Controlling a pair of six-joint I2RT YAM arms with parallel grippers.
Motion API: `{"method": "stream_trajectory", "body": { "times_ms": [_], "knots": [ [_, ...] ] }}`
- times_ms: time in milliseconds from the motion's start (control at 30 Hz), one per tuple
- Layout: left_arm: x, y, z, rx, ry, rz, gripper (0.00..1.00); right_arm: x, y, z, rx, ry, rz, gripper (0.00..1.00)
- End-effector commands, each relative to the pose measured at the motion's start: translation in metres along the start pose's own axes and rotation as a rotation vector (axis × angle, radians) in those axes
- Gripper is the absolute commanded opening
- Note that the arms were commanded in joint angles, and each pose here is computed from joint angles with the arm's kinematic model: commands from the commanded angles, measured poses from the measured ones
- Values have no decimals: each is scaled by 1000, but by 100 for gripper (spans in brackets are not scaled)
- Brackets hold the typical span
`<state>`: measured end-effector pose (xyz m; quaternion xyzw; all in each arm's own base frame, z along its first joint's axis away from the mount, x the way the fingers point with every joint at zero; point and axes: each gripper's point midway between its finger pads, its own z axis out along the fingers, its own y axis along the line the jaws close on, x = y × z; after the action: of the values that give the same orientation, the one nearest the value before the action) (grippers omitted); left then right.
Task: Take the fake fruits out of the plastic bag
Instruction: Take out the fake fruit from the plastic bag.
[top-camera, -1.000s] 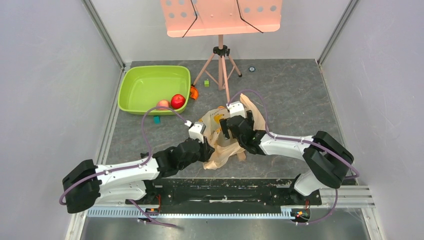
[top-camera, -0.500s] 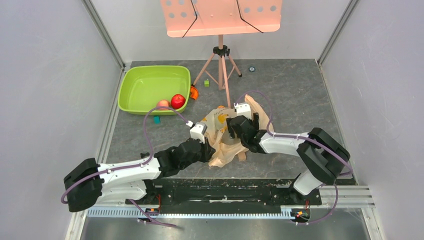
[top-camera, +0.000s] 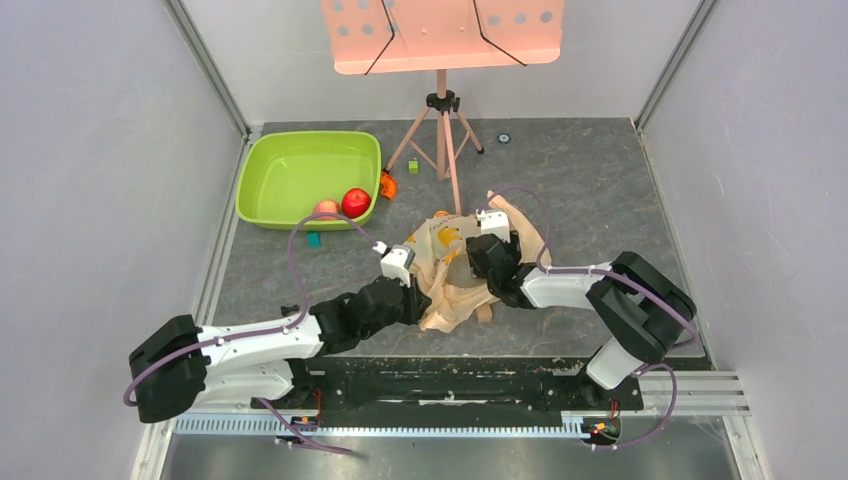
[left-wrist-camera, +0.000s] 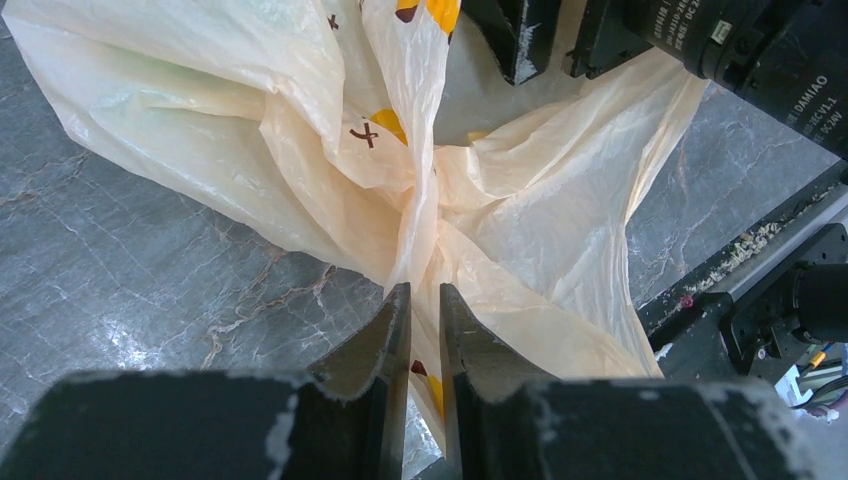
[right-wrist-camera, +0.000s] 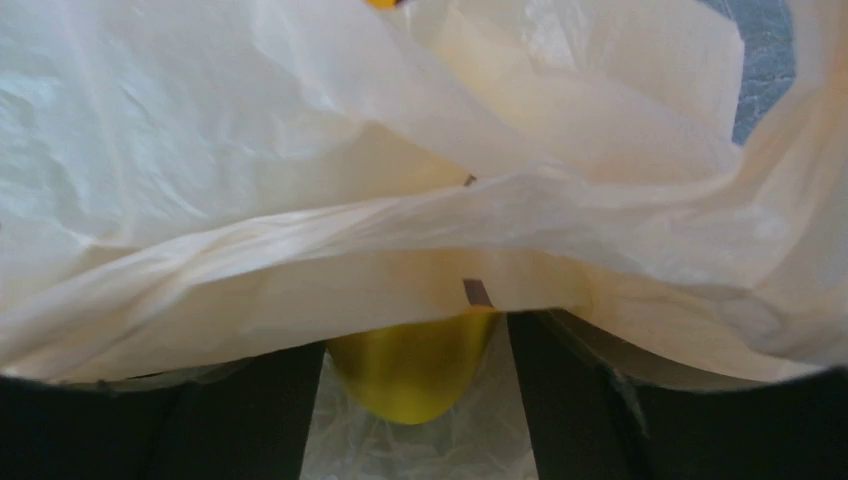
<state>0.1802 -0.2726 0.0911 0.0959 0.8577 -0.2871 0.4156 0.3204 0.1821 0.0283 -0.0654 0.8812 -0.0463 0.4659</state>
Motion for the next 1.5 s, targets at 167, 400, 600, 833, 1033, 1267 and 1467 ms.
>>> {"method": "stream_trajectory", "body": {
  "times_ms": [167, 400, 600, 833, 1033, 1267, 1467],
  "knots": [
    [-16, -16, 0, 38, -48, -38, 23, -28, -7, -22, -60, -116, 43, 54],
    [-16, -12, -1, 29, -56, -41, 23, -40, 11, -49, -243, -140, 37, 49],
    [-20, -11, -2, 21, -66, -35, 24, -44, 34, -79, -458, -144, 2, 48],
    [-27, -12, -7, 22, -87, -39, 28, -42, 54, -116, -678, -137, -31, 47],
    [-44, -13, -22, 23, -133, -49, 30, -44, 70, -153, -867, -126, -45, 46],
    [-70, -21, -50, 62, -185, -74, 45, -36, 73, -189, -1020, -74, -114, 46],
    [-105, -40, -89, 161, -260, -137, 68, -43, 73, -223, -1145, -137, -147, 45]
  ]
}}
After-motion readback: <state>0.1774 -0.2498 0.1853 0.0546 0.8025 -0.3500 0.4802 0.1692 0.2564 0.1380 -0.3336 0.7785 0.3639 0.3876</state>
